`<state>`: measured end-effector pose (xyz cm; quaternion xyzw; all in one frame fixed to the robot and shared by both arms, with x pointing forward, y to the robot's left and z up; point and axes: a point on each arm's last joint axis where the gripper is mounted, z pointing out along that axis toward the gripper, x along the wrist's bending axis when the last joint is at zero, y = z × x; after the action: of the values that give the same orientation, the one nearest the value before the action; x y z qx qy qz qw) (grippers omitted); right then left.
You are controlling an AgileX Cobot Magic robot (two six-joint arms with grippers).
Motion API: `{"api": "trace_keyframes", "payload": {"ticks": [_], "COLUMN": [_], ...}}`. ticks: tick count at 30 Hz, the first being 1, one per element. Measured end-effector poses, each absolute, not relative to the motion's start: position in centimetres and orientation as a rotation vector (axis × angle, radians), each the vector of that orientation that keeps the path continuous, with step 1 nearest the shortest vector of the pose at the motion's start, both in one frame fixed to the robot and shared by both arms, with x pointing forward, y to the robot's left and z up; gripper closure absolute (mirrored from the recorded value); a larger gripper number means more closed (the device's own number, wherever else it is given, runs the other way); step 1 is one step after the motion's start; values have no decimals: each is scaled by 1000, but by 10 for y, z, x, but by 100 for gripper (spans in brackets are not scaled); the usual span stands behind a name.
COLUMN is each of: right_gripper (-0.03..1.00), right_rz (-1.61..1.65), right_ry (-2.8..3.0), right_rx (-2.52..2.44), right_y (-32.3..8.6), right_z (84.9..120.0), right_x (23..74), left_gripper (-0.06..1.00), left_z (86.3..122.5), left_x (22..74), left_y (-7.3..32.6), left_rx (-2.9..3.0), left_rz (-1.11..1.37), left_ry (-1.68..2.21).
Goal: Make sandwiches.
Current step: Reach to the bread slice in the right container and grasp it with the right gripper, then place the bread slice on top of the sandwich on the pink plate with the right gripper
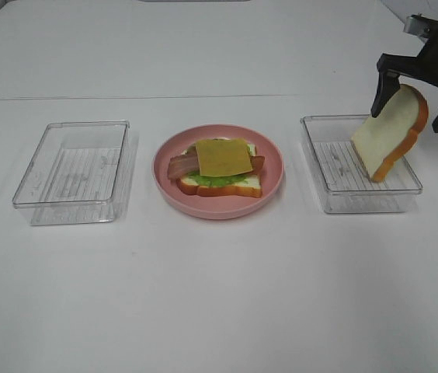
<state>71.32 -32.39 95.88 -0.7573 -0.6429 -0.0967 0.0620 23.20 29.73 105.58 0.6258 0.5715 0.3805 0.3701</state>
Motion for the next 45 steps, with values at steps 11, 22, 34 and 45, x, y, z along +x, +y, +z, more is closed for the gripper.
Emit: {"api": "trace_keyframes", "payload": {"ticks": [11, 22, 34, 45], "right_gripper": [78, 78, 78, 78], "right_rz": [-316, -313, -309, -478], "right_ry": [-1944, -1948, -1951, -1969], "right_rx": [-2271, -2270, -2271, -2326], "right_y": [-322, -321, -322, -319], "right_z": [960, 960, 960, 1023], "right_x": [713, 713, 713, 700], "left_gripper": [-3, -3, -3, -3], "left_z": [1056, 1056, 1056, 1056], "left_x": [232, 232, 232, 232], "left_y": [297, 297, 297, 297], "left_rx": [1606, 1606, 1606, 1606], "left_rz": [976, 976, 976, 976], "left_ry": [1466, 1466, 1466, 1466]}}
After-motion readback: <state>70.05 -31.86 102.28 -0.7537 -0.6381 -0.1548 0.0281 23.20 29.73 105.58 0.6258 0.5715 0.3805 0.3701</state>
